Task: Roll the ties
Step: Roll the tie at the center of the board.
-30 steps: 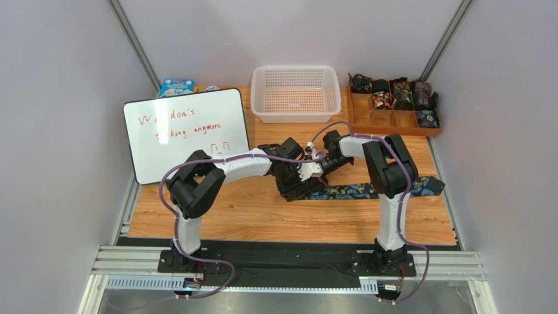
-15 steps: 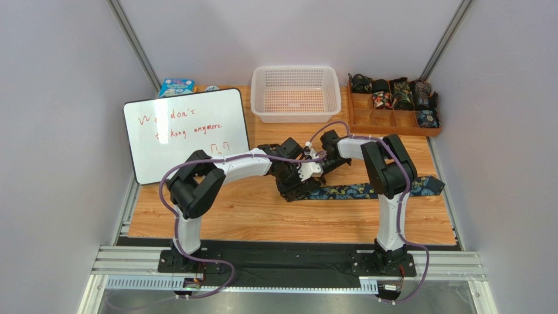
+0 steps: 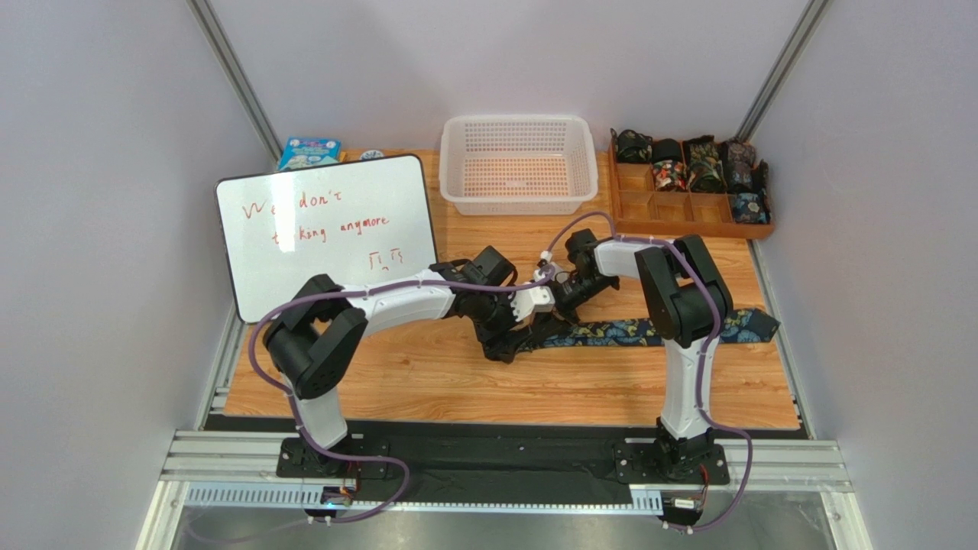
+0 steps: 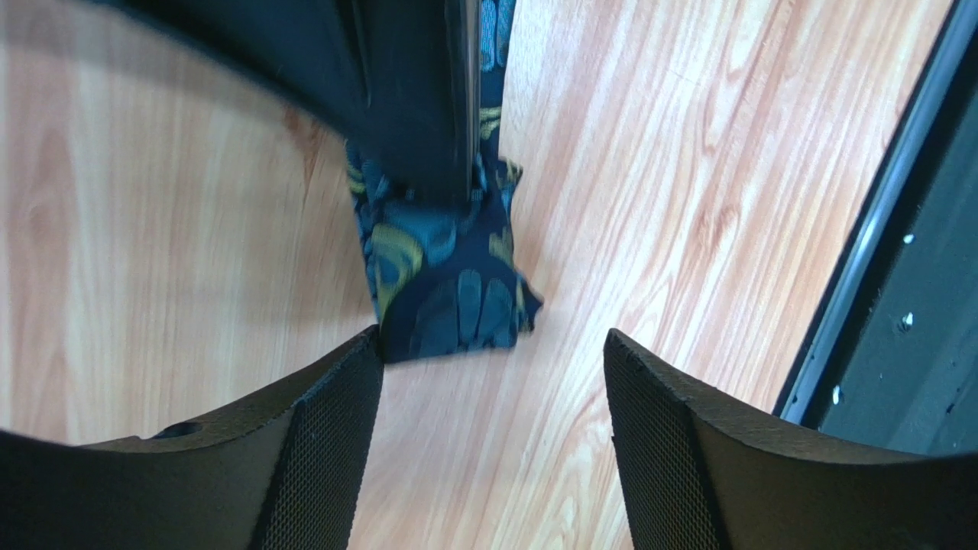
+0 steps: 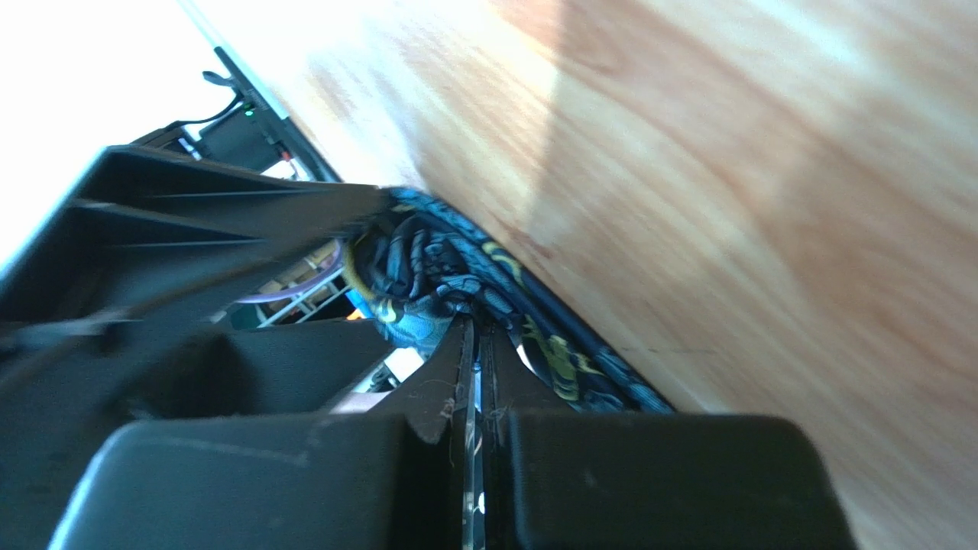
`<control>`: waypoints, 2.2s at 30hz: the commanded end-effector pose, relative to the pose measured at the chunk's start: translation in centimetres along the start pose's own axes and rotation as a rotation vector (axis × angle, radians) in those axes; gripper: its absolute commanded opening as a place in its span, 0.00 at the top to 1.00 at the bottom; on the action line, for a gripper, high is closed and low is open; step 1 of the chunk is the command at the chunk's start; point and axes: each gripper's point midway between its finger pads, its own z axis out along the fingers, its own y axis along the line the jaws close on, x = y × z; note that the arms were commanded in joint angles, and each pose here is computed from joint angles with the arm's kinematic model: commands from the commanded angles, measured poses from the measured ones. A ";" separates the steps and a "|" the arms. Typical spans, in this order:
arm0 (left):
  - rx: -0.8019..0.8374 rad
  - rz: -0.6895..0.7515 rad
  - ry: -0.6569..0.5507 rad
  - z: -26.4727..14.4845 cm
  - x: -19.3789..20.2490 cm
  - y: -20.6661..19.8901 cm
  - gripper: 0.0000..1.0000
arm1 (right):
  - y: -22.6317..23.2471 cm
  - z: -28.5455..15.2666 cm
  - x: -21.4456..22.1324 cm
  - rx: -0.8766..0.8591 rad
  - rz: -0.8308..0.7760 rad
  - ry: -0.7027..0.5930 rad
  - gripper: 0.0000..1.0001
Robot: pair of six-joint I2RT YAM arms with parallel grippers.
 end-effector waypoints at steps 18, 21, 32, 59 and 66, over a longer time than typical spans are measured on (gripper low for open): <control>-0.068 0.136 -0.164 1.1 -3.3 1.4 0.25 | -6.9 0.3 -1.1 0.323 0.052 0.000 1.00; -0.070 0.104 -0.184 1.8 -3.2 1.5 0.26 | -7.8 0.2 -1.0 0.362 0.059 0.004 1.00; -0.097 0.008 -0.435 2.3 -3.9 0.8 0.29 | -8.9 0.3 0.1 0.382 0.047 0.043 1.00; -0.125 0.190 -0.442 1.2 -5.8 -1.2 0.52 | -5.6 3.5 0.8 0.227 0.016 0.105 1.00; -0.134 0.122 -0.249 2.7 -3.7 -0.4 0.65 | -3.2 3.2 0.8 0.141 -0.002 0.096 1.00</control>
